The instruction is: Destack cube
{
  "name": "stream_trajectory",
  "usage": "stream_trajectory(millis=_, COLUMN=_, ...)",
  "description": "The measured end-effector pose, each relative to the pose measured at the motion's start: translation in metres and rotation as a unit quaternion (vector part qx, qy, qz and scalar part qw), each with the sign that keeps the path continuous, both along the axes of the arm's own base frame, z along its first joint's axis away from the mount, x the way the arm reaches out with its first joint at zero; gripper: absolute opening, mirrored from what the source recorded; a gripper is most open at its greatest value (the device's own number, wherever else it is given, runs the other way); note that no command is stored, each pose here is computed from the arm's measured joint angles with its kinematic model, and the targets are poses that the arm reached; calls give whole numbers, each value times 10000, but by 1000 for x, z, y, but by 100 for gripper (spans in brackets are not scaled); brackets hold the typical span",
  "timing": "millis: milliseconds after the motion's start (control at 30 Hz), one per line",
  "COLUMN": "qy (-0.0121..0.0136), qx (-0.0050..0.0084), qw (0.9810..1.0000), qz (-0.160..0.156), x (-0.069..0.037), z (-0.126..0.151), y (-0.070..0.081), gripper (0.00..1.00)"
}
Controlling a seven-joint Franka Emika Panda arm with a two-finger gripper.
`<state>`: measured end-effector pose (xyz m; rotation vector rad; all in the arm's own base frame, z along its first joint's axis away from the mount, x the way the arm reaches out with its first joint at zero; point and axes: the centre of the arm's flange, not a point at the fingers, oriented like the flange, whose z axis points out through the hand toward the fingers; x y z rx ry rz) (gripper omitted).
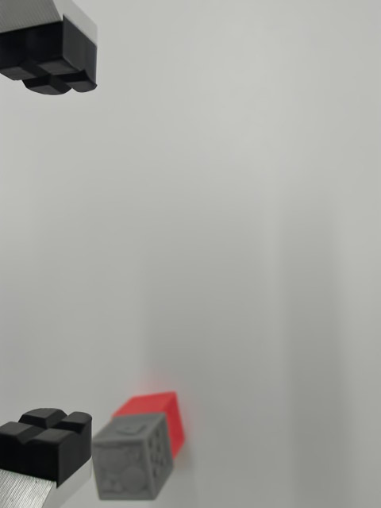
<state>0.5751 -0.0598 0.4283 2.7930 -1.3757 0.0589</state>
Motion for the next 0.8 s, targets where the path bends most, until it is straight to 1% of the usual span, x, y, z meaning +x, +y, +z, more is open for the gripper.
stream_trajectory(millis=200, qy=9, qx=-1, qw=10000, qz=25, x=-3, z=-5, y=-5, gripper=100)
stream_trajectory(millis=300, qy=15, qx=1, qw=10000, qz=36, x=-4, z=-8, y=-8, gripper=100)
stream_trajectory(millis=367, qy=15, qx=2, qw=10000, qz=52, x=-5, z=-10, y=-10, gripper=100)
stream_trajectory(millis=433, qy=14, qx=4, qw=10000, qz=66, x=-7, z=-13, y=-13, gripper=100)
stream_trajectory(millis=500, qy=22, qx=6, qw=10000, qz=82, x=-9, z=-15, y=-16, gripper=100)
stream_trajectory(millis=633, qy=25, qx=10, qw=9999, qz=111, x=-12, z=-20, y=-22, gripper=100)
stream_trajectory(millis=733, qy=34, qx=17, qw=9999, qz=139, x=-15, z=-25, y=-26, gripper=100)
stream_trajectory(millis=800, qy=34, qx=22, qw=9999, qz=163, x=-16, z=-29, y=-30, gripper=100)
